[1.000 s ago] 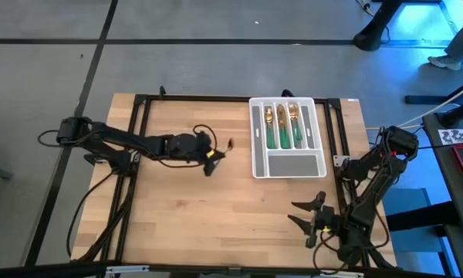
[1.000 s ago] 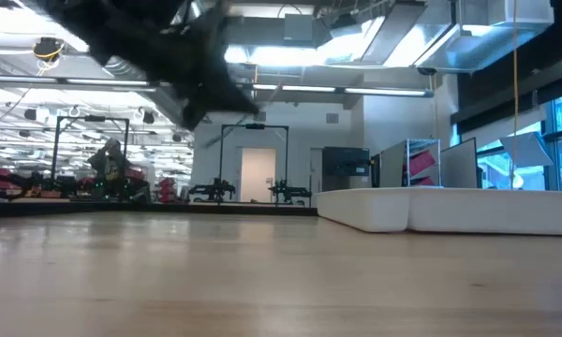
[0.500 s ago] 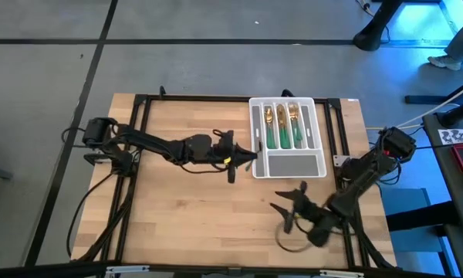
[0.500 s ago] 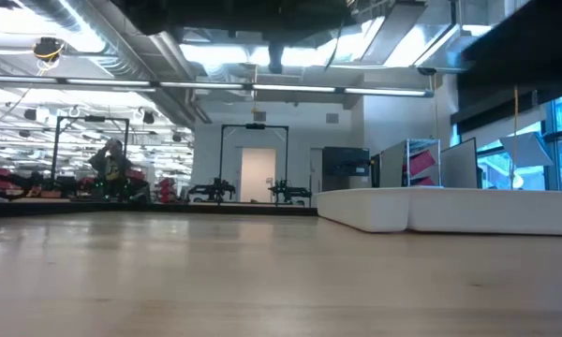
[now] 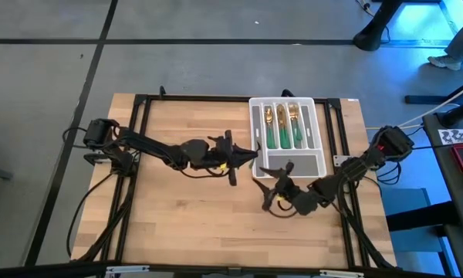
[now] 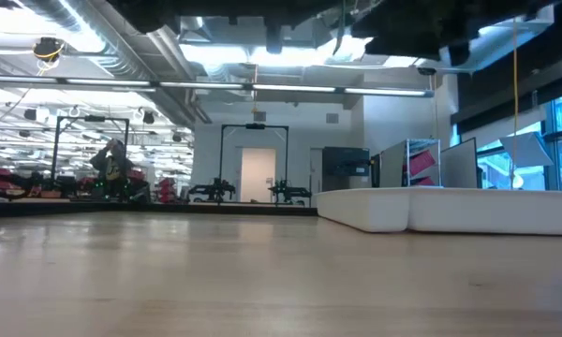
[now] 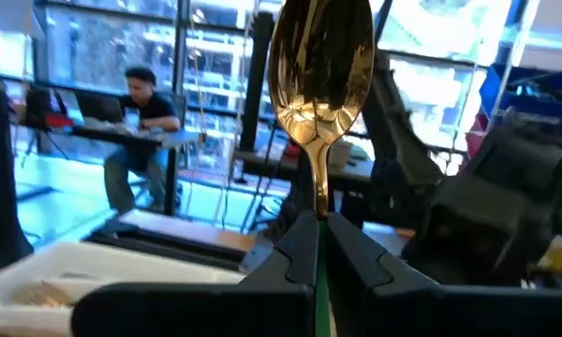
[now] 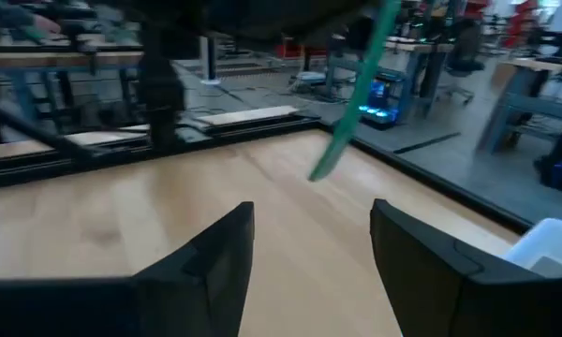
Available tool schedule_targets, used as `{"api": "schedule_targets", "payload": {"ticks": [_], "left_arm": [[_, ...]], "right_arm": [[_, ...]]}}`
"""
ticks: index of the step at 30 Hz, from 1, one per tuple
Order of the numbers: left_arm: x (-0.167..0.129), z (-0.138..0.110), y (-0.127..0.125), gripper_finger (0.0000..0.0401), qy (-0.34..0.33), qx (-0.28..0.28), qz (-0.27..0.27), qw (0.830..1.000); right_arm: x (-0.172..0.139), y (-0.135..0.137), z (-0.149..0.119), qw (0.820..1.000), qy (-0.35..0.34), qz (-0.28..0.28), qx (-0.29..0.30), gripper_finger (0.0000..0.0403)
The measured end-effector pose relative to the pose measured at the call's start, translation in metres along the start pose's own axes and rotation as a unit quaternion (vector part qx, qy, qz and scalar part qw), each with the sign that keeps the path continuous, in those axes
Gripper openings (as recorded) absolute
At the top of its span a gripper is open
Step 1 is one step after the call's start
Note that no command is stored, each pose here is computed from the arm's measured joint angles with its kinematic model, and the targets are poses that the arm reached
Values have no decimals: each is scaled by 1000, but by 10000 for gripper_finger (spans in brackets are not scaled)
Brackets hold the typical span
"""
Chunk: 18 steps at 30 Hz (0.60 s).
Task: Sort silverware
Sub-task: Put the green spoon into the silverware tray
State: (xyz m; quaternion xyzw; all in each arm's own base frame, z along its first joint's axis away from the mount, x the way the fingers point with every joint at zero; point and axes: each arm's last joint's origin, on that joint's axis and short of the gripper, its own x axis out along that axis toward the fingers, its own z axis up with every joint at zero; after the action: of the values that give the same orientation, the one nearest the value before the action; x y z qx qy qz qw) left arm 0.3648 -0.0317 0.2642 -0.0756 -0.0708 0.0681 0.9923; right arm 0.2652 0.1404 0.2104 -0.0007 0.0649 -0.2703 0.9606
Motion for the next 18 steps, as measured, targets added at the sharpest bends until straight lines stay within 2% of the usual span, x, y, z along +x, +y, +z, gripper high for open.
{"api": "schedule_targets", "payload": {"ticks": [3, 8, 13, 18], "left_arm": [[-1, 2, -2, 1, -11, 5, -1, 1000], [-1, 2, -4, 1, -14, 10, 1, 1000], [-1, 2, -3, 1, -13, 22, 7, 1000], [-1, 2, -3, 1, -12, 23, 12, 1000]], "right_arm": [[12, -7, 2, 1000, 0, -20, 3, 208], [31, -15, 8, 1000, 0, 31, -5, 208], [39, -21, 12, 1000, -11, 11, 7, 207], [37, -22, 12, 1000, -16, -12, 11, 169]]}}
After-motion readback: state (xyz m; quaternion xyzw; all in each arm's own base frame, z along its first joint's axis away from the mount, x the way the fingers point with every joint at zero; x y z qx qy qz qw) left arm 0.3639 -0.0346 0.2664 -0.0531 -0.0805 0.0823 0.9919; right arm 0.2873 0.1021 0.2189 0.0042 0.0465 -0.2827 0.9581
